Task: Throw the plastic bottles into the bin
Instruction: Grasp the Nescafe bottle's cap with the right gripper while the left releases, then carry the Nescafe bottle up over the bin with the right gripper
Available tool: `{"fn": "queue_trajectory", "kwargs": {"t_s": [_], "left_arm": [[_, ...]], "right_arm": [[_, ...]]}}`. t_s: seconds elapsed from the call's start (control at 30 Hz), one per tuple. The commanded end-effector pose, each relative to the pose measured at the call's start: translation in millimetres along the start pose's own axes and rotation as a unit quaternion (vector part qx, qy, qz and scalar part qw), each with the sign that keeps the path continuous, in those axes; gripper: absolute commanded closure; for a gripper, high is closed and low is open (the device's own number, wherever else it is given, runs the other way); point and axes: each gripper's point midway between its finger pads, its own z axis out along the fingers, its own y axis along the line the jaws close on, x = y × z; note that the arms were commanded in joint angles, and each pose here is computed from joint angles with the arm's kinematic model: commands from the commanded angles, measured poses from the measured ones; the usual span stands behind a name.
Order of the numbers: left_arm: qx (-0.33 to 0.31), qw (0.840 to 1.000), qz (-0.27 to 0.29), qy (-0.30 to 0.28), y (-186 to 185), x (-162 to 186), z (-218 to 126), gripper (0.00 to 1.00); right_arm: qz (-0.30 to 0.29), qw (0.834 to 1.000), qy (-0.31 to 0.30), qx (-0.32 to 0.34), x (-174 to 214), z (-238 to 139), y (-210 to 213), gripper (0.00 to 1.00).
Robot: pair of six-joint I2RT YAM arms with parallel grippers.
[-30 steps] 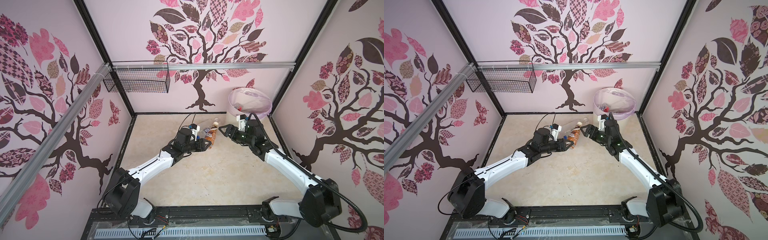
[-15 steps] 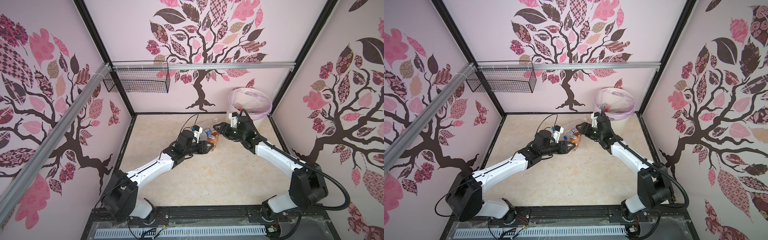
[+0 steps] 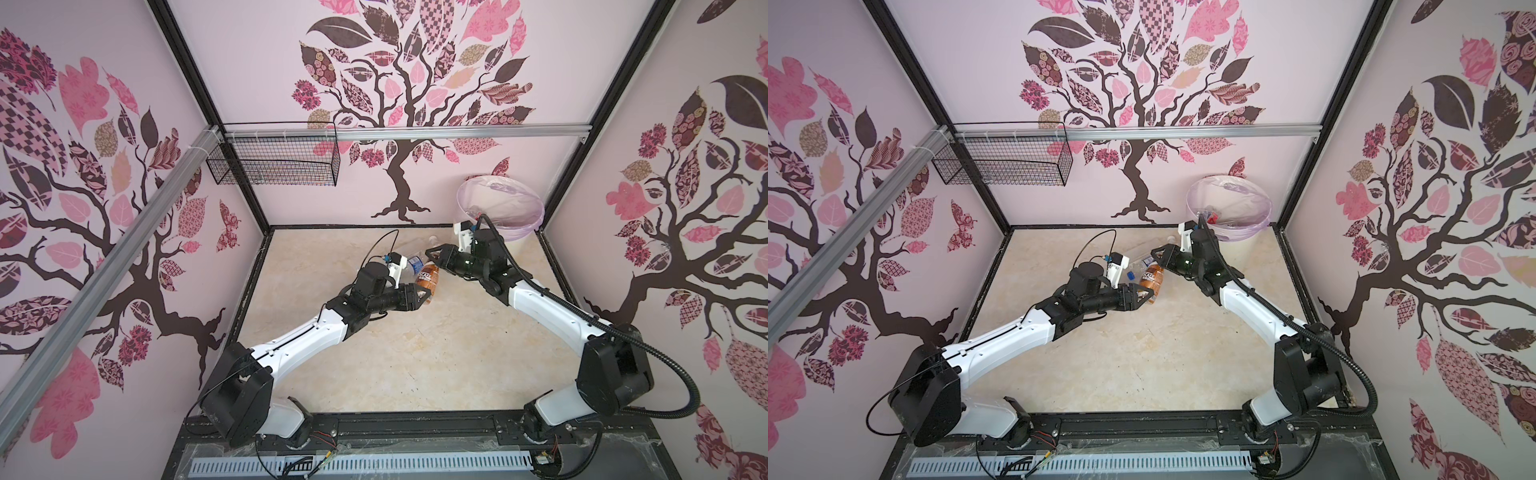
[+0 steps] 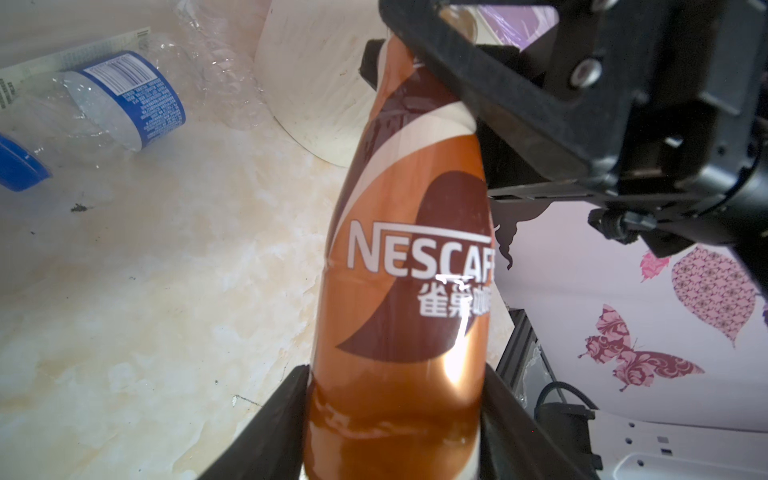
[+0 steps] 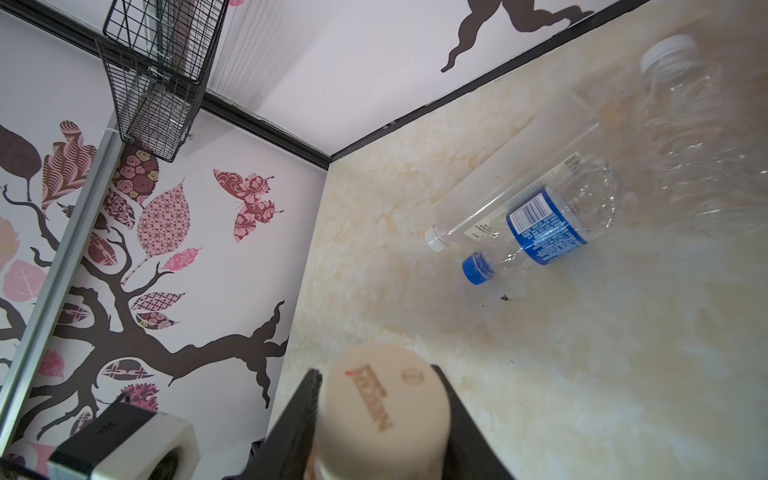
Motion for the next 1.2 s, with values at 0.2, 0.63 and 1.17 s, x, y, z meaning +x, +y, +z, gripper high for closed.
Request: {"fn": "queue_trajectory", "kwargs": {"t_s": [0.2,0.63,1.17], "left_arm": [[-0.042,0.997,0.042,-0.039,-3.8,-27.4,-20.0,0.11],[-0.011,0.987,0.100,-0.122,-73.4,-125.6,-45.1,0.02],[0.015,0.981,0.121,-0.151,-103.9,-159.3,-51.6,0.02]], "right_arm": [[-0.107,0.991,-0.063,0.041,-50.0,-34.8,35.8,0.75],[-0.291,0.886,-0.321,0.166,-195.7,-181.3,143.4,0.75],[-0.363,0.717,-0.548,0.232,-273.9,-346.1,252.0,0.72]]}}
